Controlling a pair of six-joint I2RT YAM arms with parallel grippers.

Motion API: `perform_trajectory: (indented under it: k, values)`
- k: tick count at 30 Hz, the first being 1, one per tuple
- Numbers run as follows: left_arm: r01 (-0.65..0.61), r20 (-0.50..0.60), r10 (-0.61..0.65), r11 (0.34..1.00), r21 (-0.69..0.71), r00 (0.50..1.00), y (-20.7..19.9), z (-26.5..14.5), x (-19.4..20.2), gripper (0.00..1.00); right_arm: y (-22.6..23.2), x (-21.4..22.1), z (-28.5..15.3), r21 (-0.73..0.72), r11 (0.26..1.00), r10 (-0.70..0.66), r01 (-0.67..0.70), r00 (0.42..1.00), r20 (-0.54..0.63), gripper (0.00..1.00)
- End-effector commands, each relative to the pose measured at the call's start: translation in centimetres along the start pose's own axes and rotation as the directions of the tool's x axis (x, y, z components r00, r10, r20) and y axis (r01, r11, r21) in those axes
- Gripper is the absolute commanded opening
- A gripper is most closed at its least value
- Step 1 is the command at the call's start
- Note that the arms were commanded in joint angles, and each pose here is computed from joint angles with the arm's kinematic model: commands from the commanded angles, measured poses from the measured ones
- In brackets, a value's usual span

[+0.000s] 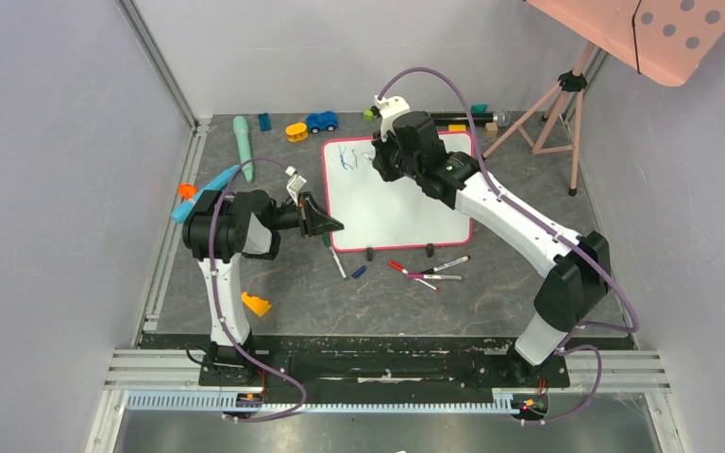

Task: Write a sentence on the whiteboard

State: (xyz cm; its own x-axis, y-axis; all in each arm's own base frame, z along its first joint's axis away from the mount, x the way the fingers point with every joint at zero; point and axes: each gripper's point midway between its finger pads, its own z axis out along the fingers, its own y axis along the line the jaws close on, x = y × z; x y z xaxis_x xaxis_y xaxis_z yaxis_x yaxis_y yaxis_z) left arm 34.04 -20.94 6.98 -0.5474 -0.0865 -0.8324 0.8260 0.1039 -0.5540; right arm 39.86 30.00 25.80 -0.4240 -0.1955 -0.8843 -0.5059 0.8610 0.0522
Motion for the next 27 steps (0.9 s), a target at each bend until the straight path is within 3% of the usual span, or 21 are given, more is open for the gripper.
perform_trajectory:
  k: [1, 27]
  values:
    - [-0.176, -0.009, 0.177, 0.984, 0.040, 0.984, 0.1, 0.0, 0.4, 0.02, -0.3, -2.8, -0.8, 0.016, 1.000, -0.003, 0.002, 0.997, 0.072, 0.00]
    - [-0.176, -0.009, 0.176, 0.984, 0.039, 0.984, 0.1, 0.0, 0.4, 0.02, -1.1, 0.1, 0.6, 0.056, 0.998, 0.007, -0.008, 1.000, 0.004, 0.00]
